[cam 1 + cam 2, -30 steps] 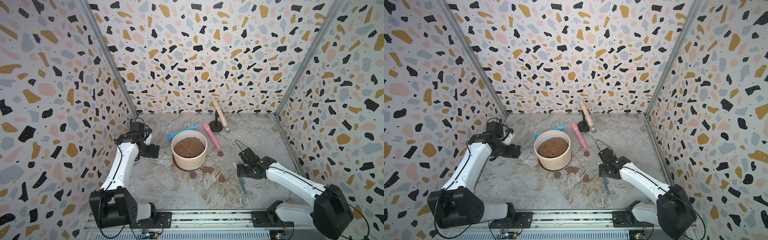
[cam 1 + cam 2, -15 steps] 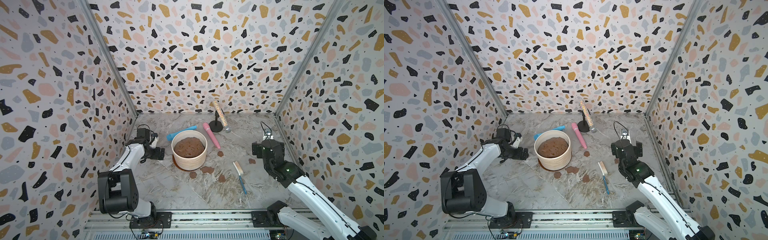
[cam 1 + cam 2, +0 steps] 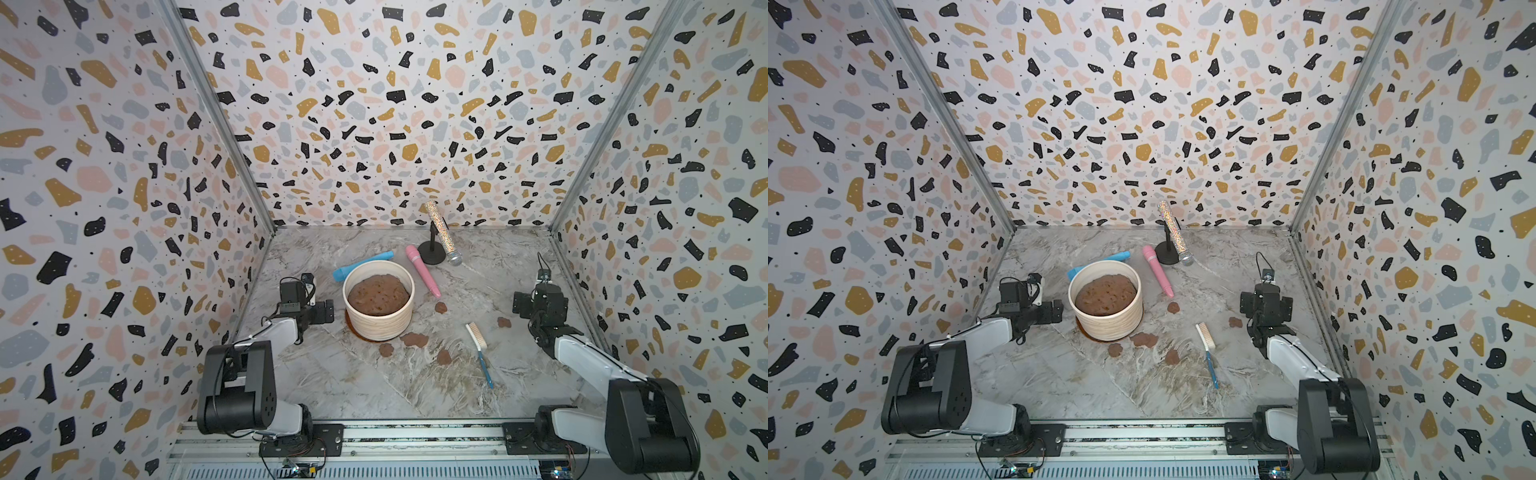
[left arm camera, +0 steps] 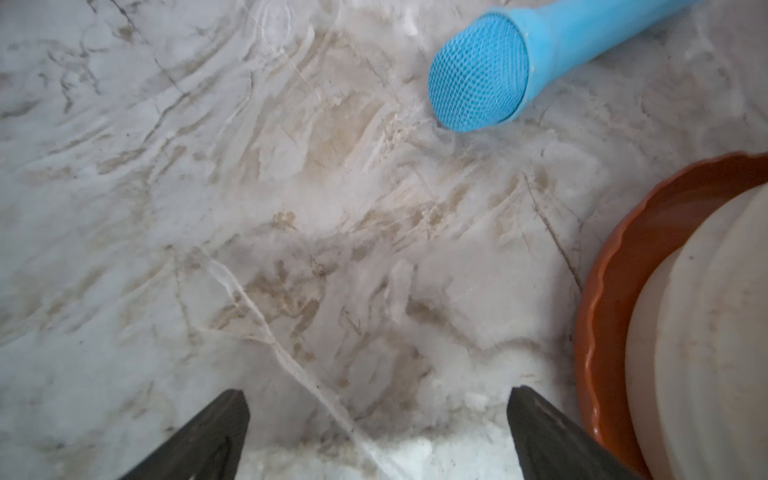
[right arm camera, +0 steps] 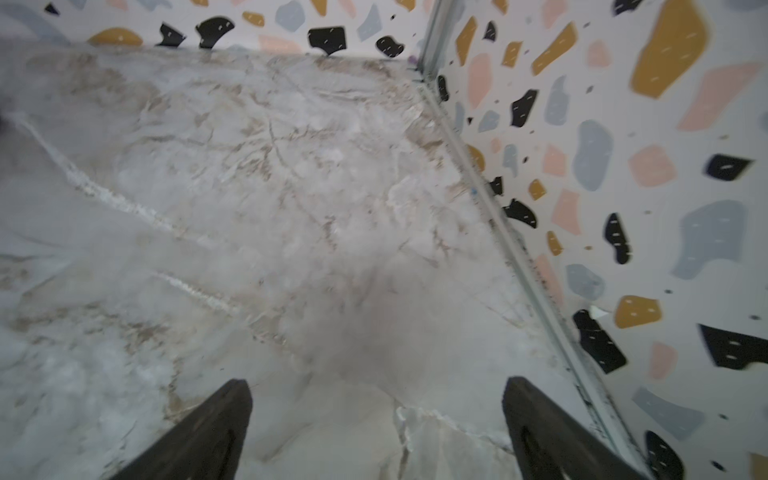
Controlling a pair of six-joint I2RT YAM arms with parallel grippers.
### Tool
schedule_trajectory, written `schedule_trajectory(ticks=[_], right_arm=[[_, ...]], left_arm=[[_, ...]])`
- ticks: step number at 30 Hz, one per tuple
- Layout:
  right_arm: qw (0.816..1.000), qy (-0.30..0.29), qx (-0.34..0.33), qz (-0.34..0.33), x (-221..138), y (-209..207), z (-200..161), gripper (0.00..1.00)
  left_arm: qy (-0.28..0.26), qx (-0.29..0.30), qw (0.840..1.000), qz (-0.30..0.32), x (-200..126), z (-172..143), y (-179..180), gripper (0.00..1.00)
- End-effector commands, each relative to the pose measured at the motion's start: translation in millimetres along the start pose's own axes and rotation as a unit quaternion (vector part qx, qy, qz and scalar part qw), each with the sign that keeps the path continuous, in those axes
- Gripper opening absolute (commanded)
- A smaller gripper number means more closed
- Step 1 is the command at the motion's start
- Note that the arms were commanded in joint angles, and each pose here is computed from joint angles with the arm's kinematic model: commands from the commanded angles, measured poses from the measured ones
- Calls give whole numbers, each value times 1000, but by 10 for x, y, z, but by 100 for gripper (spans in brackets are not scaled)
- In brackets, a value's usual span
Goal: Scrub the dried mud off the ceramic pot
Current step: Reset both arms
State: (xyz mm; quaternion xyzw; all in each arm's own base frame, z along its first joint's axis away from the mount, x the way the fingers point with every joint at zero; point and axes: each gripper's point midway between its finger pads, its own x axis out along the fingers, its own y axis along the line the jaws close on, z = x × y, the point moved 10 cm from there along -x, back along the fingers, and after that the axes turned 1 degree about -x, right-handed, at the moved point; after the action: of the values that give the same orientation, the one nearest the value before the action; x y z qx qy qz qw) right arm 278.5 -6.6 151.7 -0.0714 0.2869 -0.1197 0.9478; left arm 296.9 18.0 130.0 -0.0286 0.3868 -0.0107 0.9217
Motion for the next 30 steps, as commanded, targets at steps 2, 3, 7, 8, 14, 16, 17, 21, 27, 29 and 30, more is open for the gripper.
schedule_trajectory(ticks=[2,3,7,8,14,16,17,21,27,29,30], right_arm=[[997,-73,-7,40,35,56,266,100],[996,-75,-15,54,46,80,272,100],[994,-76,-21,81,91,140,134,100],[993,-91,-16,75,106,143,35,100],[988,-115,-27,101,218,223,-169,100],[988,-108,-29,104,213,228,-190,100],[988,-113,-29,104,206,225,-179,100],[985,-124,-34,117,204,250,-188,100],[987,-108,-32,114,216,241,-174,100],[987,-113,-31,111,225,239,-174,100],[988,-108,-30,110,224,238,-178,100]], left_arm=[[-107,-11,994,13,-68,233,-61,100],[-116,-7,993,17,-63,228,-106,100],[-117,56,990,60,1,225,-366,100],[-122,59,989,60,0,212,-374,100],[-134,75,987,53,-24,168,-424,100],[-144,78,985,58,-44,131,-436,100],[-153,77,983,59,-59,108,-436,100],[-176,74,980,59,-90,63,-427,100],[-231,78,969,37,-112,-124,-426,100],[-210,77,974,37,-113,-117,-426,100],[-213,76,973,37,-106,-119,-425,100]])
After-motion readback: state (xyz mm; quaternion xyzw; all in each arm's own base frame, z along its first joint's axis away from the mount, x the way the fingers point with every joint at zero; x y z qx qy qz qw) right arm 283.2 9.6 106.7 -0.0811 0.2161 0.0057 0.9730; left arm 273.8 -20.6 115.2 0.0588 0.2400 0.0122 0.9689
